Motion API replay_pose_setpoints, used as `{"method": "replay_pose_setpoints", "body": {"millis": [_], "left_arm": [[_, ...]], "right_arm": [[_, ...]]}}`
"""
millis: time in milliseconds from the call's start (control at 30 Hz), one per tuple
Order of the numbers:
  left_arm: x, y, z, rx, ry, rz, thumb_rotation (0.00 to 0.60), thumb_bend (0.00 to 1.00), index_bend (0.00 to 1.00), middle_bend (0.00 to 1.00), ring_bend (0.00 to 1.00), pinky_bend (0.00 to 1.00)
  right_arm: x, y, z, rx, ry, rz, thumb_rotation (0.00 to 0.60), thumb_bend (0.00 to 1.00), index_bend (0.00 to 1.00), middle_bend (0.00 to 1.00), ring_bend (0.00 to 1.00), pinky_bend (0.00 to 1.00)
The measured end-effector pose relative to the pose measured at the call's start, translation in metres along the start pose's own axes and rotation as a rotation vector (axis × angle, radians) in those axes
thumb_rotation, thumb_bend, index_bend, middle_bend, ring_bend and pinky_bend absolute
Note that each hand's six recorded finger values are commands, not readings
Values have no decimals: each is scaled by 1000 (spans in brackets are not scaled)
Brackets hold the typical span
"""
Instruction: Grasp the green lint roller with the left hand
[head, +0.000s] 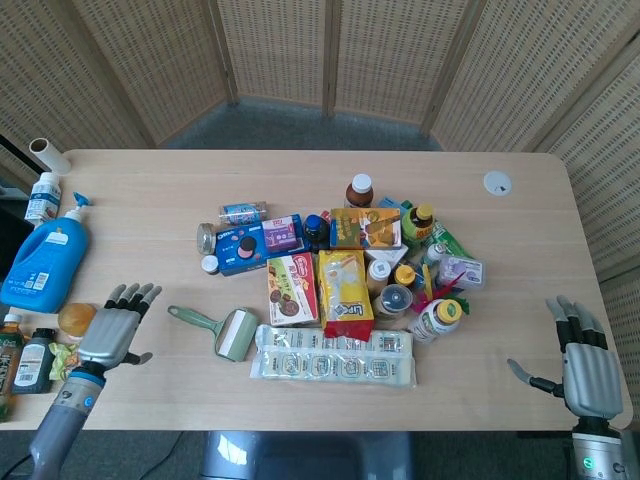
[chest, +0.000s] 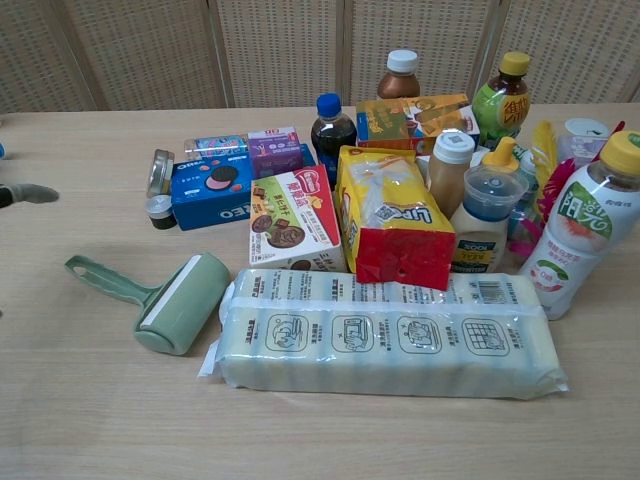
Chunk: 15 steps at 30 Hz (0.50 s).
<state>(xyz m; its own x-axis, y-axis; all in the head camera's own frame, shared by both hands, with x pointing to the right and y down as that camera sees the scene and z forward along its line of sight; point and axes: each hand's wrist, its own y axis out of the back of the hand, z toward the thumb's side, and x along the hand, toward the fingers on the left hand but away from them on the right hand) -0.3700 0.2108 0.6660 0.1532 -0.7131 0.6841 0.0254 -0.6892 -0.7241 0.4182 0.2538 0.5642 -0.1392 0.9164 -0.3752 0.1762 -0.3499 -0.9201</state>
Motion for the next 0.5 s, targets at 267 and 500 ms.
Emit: {"method": "replay_pose_setpoints", "body": {"millis": [267, 500], "left_arm": [[28, -19, 44, -72, -113, -55, 600, 27, 0, 0, 3, 0], [41, -26, 74, -121, -193, -98, 519, 0, 0, 0, 0, 0]], "right_arm": [[1, 3, -3, 3, -13, -1, 392, 150, 0, 0, 0, 0], [1, 4, -5, 0, -20, -2, 394, 149, 0, 0, 0, 0]]}}
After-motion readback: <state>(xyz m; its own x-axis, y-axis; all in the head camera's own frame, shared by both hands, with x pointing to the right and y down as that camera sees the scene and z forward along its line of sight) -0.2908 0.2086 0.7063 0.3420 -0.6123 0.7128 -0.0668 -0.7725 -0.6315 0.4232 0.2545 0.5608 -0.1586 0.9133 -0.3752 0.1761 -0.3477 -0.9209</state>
